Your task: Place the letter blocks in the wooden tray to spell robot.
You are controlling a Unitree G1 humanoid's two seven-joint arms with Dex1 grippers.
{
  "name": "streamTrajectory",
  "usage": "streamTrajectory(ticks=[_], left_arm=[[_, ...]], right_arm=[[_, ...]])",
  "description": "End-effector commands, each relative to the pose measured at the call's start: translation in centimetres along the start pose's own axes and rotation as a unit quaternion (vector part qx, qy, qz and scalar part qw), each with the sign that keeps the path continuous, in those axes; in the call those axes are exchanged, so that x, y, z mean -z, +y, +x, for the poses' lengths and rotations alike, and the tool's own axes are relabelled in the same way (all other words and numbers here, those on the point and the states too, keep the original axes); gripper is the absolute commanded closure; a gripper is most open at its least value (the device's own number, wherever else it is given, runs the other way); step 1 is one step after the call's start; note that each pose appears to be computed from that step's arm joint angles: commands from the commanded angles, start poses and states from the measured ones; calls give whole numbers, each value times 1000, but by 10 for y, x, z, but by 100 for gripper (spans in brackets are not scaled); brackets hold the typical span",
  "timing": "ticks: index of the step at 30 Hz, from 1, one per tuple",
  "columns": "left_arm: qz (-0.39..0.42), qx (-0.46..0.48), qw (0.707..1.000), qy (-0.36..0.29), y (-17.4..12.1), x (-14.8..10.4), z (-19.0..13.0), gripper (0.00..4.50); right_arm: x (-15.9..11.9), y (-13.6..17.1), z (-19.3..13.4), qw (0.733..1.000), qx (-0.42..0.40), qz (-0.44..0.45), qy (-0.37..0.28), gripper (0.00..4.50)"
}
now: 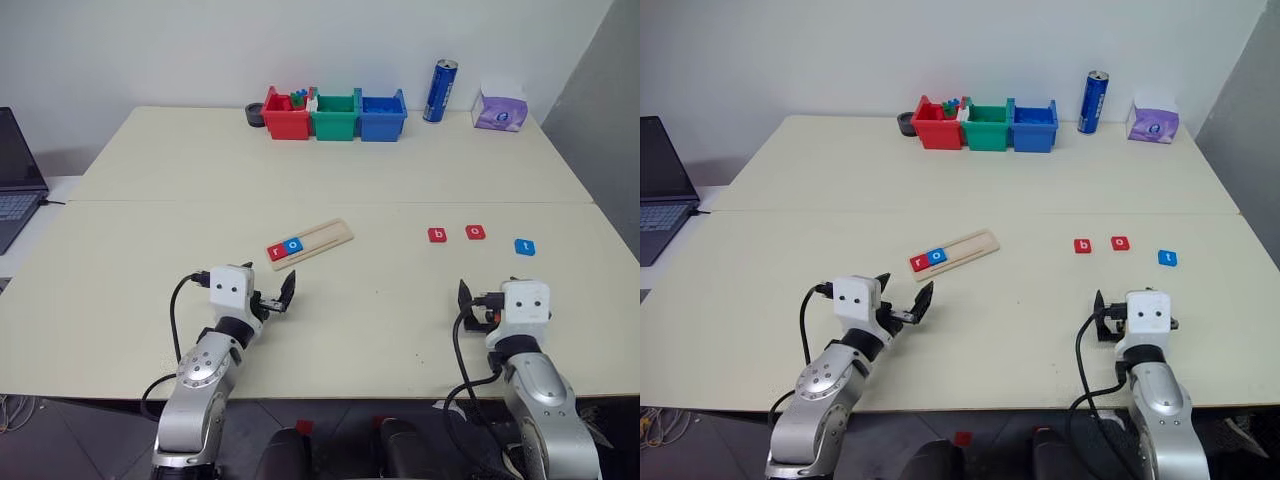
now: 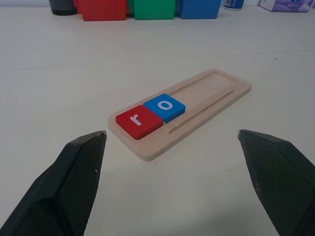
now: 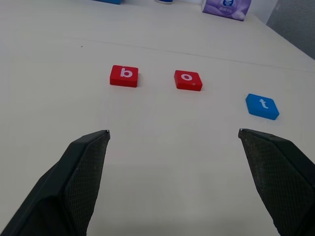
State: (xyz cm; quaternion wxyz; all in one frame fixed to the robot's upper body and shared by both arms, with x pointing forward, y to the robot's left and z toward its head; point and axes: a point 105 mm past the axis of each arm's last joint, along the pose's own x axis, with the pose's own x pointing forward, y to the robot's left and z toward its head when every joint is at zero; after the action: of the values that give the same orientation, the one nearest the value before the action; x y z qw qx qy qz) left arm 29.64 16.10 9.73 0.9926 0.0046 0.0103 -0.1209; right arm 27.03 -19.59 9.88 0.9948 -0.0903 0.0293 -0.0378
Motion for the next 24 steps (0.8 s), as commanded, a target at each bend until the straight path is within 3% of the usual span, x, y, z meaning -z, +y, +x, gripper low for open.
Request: streamTrajectory(ticks=[1,24], left_arm=[[7,8,1000,-22,1,-15,-6,0],[4,27,999,-25,-5,-19,4,0]], right_arm=[[-11,-3,-5,1000,18,-3,-19,5],[-8,-10,-10,998,56,-6,-21,5]])
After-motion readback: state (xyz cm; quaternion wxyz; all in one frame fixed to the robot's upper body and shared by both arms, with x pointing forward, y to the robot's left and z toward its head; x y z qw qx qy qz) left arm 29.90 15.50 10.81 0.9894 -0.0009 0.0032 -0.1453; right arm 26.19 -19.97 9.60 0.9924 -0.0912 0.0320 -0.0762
